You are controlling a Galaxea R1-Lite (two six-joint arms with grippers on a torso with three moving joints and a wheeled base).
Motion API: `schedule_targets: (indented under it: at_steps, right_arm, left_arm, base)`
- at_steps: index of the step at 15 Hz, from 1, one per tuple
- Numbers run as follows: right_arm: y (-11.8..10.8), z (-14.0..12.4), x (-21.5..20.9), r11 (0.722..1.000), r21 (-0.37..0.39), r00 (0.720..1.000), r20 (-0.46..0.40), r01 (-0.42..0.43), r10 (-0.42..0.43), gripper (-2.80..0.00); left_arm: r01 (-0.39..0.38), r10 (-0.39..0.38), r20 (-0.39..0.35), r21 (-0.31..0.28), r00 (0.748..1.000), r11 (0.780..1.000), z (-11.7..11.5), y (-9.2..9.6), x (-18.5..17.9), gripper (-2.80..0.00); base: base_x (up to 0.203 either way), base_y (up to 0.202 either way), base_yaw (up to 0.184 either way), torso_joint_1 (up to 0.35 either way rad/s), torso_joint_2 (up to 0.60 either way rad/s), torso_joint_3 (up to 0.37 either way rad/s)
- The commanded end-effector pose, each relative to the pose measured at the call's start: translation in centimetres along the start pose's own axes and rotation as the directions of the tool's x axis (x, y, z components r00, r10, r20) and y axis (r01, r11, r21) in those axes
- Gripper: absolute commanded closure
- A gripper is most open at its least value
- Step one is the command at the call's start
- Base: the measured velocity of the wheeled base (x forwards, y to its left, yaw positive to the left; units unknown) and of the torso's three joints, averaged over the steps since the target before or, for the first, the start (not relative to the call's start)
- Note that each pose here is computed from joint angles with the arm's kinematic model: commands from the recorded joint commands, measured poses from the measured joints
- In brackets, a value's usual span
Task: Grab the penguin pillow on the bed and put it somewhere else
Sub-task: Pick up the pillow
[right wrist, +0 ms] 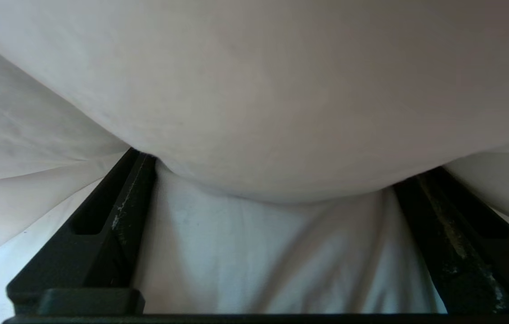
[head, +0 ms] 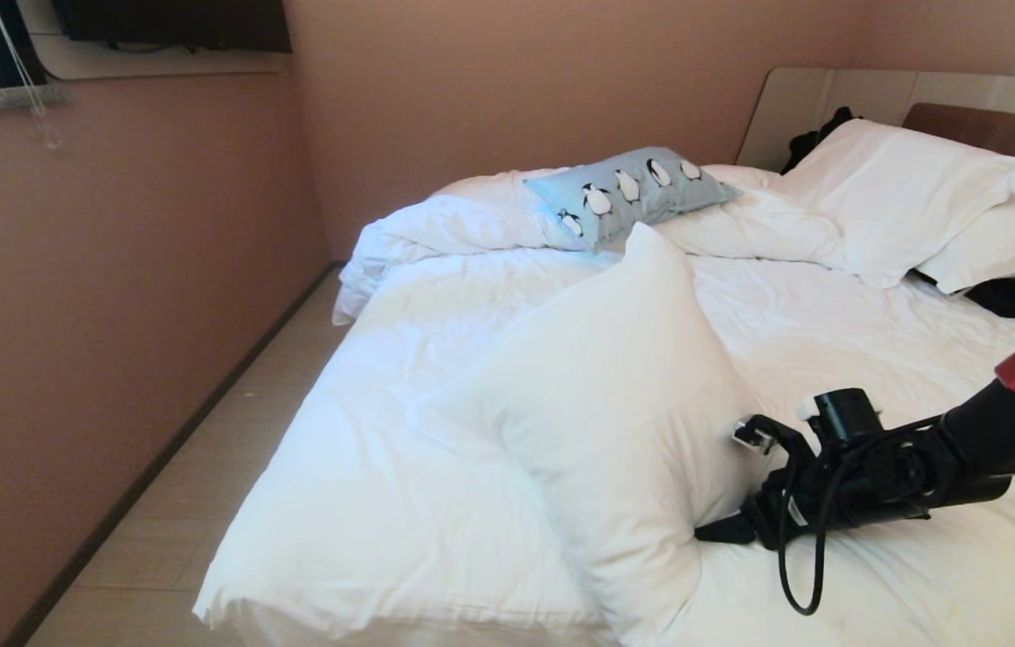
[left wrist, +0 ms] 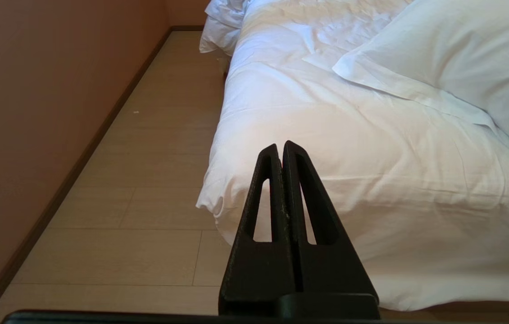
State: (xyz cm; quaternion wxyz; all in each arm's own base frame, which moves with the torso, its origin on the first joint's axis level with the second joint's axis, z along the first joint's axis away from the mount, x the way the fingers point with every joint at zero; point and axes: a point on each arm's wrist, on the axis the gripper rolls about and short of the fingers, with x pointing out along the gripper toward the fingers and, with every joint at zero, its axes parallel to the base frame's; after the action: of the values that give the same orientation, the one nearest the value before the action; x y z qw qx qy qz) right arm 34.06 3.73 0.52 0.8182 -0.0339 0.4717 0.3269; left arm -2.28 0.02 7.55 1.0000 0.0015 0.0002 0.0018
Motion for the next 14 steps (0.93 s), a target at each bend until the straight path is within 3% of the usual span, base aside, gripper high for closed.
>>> schedule_targets:
  at_steps: [1, 7, 8, 9, 14]
  right_arm:
    - [-0.2, -0.37, 0.61, 1.0, -0.023, 1.0, 0.003, 0.002, -0.002, -2.8]
    - [-0.26, -0.68, 0.9, 0.999, -0.035, 1.0, 0.023, 0.011, -0.011, -2.8]
    - [-0.21, -0.84, 0.92, 0.999, -0.033, 1.0, 0.019, 0.01, -0.009, -1.18]
    - [-0.22, -0.86, 0.93, 0.999, -0.034, 1.0, 0.021, 0.017, -0.017, 0.0]
    - [-0.26, -0.88, 1.01, 0.999, -0.045, 0.998, 0.051, 0.027, -0.025, 0.0]
  left_arm:
    - [-0.001, 0.001, -0.001, 0.0, 1.0, 1.0, 0.0, 0.0, 0.0, 0.0]
    - [-0.001, 0.001, 0.0, 0.0, 1.0, 1.0, 0.0, 0.0, 0.0, 0.0]
    - [-0.001, 0.001, 0.0, 0.0, 1.0, 1.0, 0.0, 0.0, 0.0, 0.0]
    - [-0.001, 0.001, -0.001, 0.0, 1.0, 1.0, -0.04, 0.0, 0.01, 0.0]
    - [-0.001, 0.001, -0.001, 0.0, 1.0, 1.0, 0.0, 0.0, 0.01, 0.0]
  base:
    - [0.0, 0.0, 0.0, 0.0, 0.0, 0.0]
    - [0.0, 0.0, 0.0, 0.0, 0.0, 0.0]
    - [0.0, 0.0, 0.0, 0.0, 0.0, 0.0]
    - [0.0, 0.0, 0.0, 0.0, 0.0, 0.0]
    - [0.0, 0.0, 0.0, 0.0, 0.0, 0.0]
